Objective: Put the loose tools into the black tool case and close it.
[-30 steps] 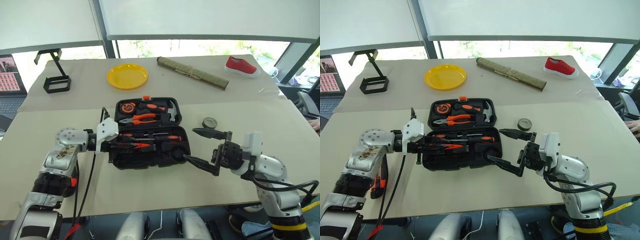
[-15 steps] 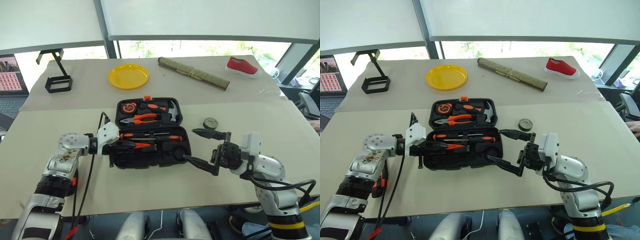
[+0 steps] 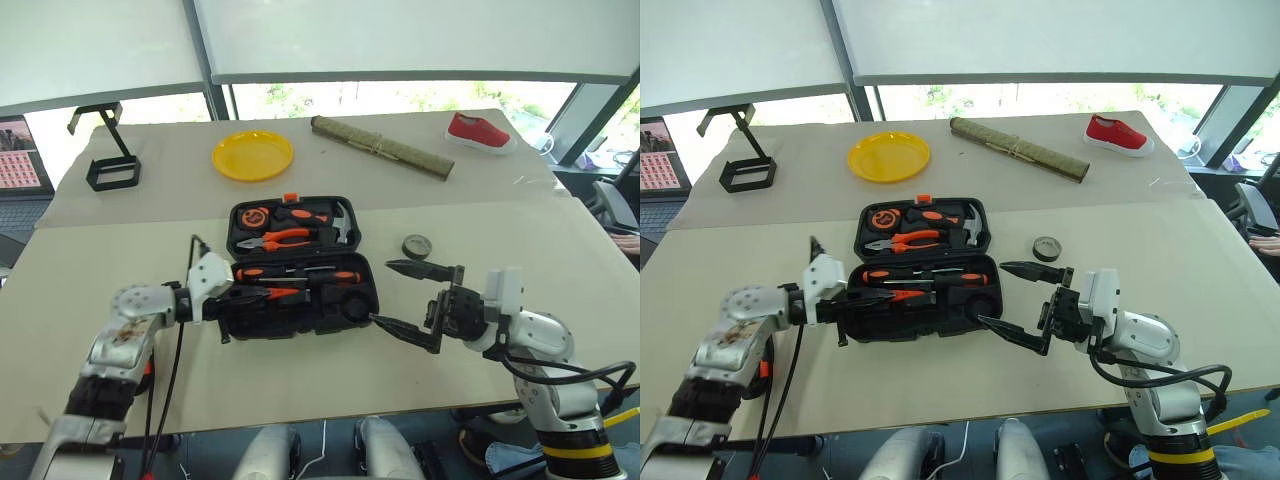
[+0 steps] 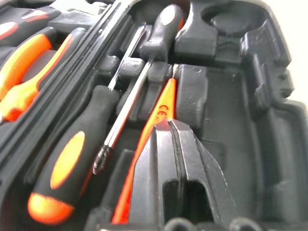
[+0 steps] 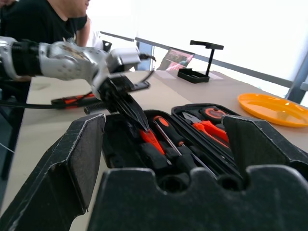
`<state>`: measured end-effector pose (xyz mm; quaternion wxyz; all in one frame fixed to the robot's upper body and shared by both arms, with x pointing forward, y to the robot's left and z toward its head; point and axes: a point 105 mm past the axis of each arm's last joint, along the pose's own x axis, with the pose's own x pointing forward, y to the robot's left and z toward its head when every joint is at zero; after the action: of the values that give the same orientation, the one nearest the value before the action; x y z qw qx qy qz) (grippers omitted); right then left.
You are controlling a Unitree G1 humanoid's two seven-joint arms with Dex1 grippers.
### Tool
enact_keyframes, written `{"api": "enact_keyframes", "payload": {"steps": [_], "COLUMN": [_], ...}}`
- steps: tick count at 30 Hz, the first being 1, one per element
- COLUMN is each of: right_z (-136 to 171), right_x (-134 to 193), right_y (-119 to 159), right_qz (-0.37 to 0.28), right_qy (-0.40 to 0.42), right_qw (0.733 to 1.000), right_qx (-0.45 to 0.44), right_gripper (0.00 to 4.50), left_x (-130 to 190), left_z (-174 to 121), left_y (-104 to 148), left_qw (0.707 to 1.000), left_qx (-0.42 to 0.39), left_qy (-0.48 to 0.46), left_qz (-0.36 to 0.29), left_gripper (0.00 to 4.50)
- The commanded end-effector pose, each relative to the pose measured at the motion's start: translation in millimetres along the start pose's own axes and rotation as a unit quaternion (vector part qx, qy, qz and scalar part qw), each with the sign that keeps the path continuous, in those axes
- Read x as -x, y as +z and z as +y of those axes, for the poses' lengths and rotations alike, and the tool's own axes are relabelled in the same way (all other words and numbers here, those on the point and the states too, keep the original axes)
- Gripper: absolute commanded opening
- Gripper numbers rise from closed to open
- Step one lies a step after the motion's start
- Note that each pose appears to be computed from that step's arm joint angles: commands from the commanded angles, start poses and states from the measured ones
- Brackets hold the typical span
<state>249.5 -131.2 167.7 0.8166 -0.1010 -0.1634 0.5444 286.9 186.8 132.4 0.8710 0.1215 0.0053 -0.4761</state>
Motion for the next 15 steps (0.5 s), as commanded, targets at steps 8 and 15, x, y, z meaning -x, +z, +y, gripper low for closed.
{"api": "enact_keyframes", "payload": {"steps": [8,15], "right_z": [14.1,24.0], "right_x": [7.0,-7.7], "right_y": [0.9,7.5], "right_qz": [-0.021,-0.065], "right_qy": [0.031,0.059], "right_qw": [0.999,0.996], "right_qx": [-0.003,-0.030], "right_gripper": [4.50,4.50], "left_x": [138.0,212.7], "left_z": [-21.8,-78.6], "left_y": [-4.9,-46.0], "left_qw": [0.956,0.866], "left_qx": [0.012,0.129], "left_qy": [0.291,0.476], "left_qz": [0.037,0.082], "left_gripper": [4.34,4.44]}}
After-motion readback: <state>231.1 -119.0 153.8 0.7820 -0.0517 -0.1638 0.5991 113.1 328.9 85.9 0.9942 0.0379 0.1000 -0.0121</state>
